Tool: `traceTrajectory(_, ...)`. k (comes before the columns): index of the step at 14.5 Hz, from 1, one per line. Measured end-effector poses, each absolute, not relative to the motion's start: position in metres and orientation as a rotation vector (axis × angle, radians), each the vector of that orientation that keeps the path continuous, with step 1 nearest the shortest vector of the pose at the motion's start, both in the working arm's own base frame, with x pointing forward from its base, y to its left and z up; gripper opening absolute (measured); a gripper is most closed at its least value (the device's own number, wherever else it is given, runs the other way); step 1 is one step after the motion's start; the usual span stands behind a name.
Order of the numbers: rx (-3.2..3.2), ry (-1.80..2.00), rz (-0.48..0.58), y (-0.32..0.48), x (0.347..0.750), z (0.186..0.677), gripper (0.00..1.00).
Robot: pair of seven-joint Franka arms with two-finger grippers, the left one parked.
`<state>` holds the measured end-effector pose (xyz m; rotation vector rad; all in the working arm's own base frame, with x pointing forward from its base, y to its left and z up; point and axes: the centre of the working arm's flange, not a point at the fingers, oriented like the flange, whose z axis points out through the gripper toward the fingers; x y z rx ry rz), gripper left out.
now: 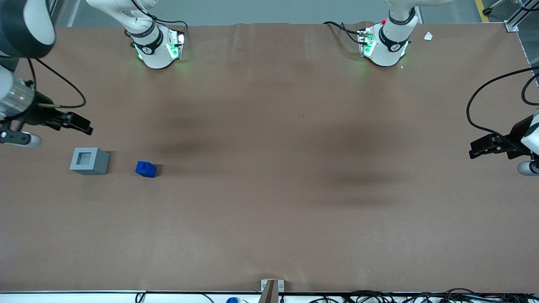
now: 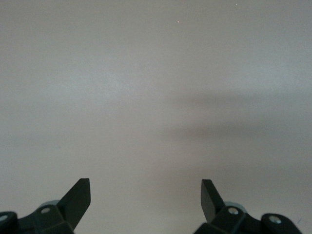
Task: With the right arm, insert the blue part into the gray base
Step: 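Move the open right gripper over the blue block and lower it, then close the right gripper on the blue block and lift it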
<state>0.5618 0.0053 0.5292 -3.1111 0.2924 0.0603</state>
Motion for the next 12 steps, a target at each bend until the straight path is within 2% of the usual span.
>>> traceTrajectory(12, -3.108, 0.276, -0.071, 0.034, 0.578, 0.338, 1.0)
